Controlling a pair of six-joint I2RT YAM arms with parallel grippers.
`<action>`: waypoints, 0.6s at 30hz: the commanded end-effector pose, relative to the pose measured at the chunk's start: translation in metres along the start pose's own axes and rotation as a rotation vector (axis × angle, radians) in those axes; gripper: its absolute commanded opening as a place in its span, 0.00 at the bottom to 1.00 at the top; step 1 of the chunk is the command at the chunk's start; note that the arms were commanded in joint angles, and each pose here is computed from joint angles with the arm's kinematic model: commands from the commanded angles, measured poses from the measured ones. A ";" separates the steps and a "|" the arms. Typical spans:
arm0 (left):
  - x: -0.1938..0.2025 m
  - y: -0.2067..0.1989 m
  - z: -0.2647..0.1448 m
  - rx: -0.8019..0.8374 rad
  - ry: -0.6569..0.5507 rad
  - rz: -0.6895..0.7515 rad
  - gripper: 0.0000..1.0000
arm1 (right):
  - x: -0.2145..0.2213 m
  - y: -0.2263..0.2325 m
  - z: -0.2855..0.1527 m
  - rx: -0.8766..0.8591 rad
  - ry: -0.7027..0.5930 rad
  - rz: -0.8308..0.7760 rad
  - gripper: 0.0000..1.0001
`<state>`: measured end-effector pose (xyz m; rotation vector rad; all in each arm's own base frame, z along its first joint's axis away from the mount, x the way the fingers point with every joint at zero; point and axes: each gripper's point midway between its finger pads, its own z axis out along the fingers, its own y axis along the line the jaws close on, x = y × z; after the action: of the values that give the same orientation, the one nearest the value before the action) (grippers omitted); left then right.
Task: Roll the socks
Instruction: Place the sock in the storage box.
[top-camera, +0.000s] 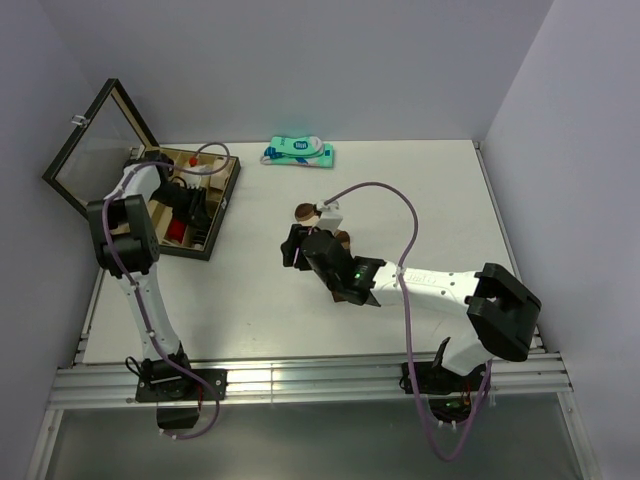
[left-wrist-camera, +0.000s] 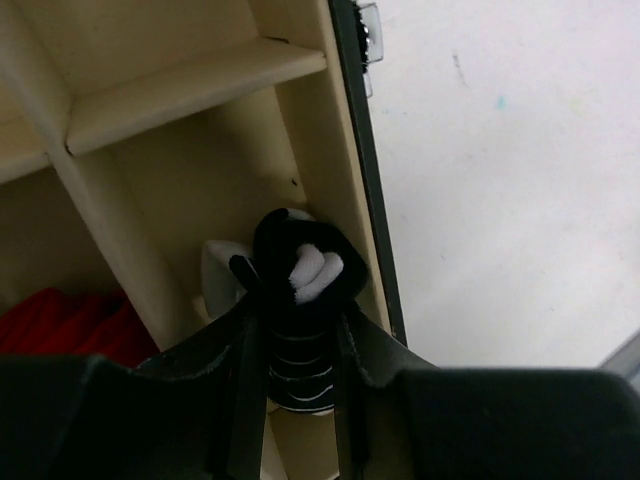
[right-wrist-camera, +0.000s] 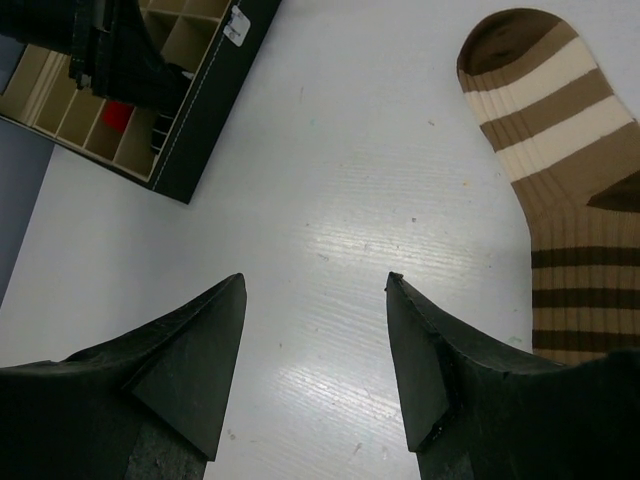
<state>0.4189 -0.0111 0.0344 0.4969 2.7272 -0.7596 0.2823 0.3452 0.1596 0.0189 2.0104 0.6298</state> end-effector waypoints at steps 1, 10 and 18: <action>0.004 0.042 0.008 -0.243 0.019 0.020 0.00 | -0.011 -0.002 -0.003 0.009 -0.047 0.040 0.65; -0.007 0.050 -0.001 -0.403 -0.057 0.005 0.19 | -0.004 -0.009 -0.005 0.038 -0.042 0.015 0.65; -0.023 0.034 -0.027 -0.433 -0.139 0.043 0.54 | -0.004 -0.009 -0.006 0.041 -0.041 0.011 0.65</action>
<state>0.4257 -0.0037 0.0336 0.4048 2.7140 -0.3727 0.2798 0.3392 0.1499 0.0230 2.0233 0.5954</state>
